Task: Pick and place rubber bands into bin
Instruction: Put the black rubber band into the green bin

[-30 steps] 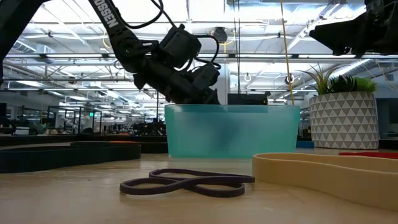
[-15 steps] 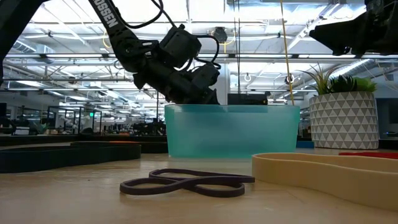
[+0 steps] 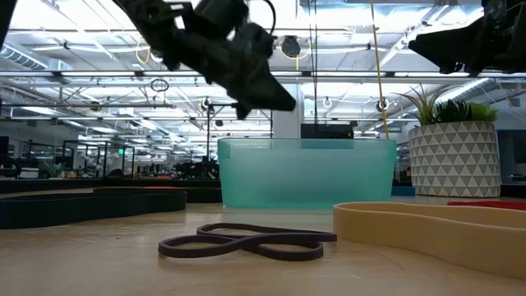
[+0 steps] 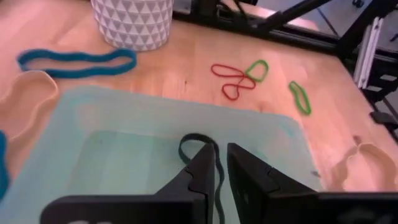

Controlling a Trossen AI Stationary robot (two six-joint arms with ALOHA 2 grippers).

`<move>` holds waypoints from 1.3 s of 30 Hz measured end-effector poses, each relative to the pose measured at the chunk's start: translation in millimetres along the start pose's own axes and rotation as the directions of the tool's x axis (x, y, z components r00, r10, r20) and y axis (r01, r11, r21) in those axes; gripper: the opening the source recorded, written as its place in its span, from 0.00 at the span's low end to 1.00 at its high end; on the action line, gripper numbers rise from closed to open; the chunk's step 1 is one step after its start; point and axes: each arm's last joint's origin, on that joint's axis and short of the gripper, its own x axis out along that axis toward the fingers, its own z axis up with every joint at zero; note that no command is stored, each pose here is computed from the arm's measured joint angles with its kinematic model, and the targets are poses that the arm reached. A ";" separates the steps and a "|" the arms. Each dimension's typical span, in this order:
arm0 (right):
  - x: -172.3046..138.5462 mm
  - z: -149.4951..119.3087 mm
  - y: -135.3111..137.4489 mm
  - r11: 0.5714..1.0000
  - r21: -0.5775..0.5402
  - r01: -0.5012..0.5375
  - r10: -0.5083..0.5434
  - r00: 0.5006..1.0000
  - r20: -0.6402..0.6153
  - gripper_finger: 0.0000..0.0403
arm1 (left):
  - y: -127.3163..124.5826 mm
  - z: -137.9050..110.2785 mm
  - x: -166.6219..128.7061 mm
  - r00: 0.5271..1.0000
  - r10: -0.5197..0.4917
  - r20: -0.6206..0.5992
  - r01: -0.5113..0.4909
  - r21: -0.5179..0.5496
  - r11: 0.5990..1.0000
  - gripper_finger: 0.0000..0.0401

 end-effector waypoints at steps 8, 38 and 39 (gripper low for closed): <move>0.1 -0.3 0.1 1.000 -0.003 -0.001 0.001 1.000 -0.003 0.35 | -12.3 15.8 -36.3 1.000 0.009 -0.012 -0.009 0.017 1.000 0.14; 0.1 -0.5 0.2 1.000 -0.004 -0.001 0.001 1.000 -0.004 0.35 | -39.6 -33.4 -51.5 0.859 0.062 -0.507 -0.103 -0.054 0.993 0.49; 0.1 -0.5 0.2 1.000 -0.004 -0.001 0.001 1.000 -0.005 0.35 | -41.3 -35.7 -52.3 0.846 0.088 -0.526 -0.125 -0.036 0.991 0.49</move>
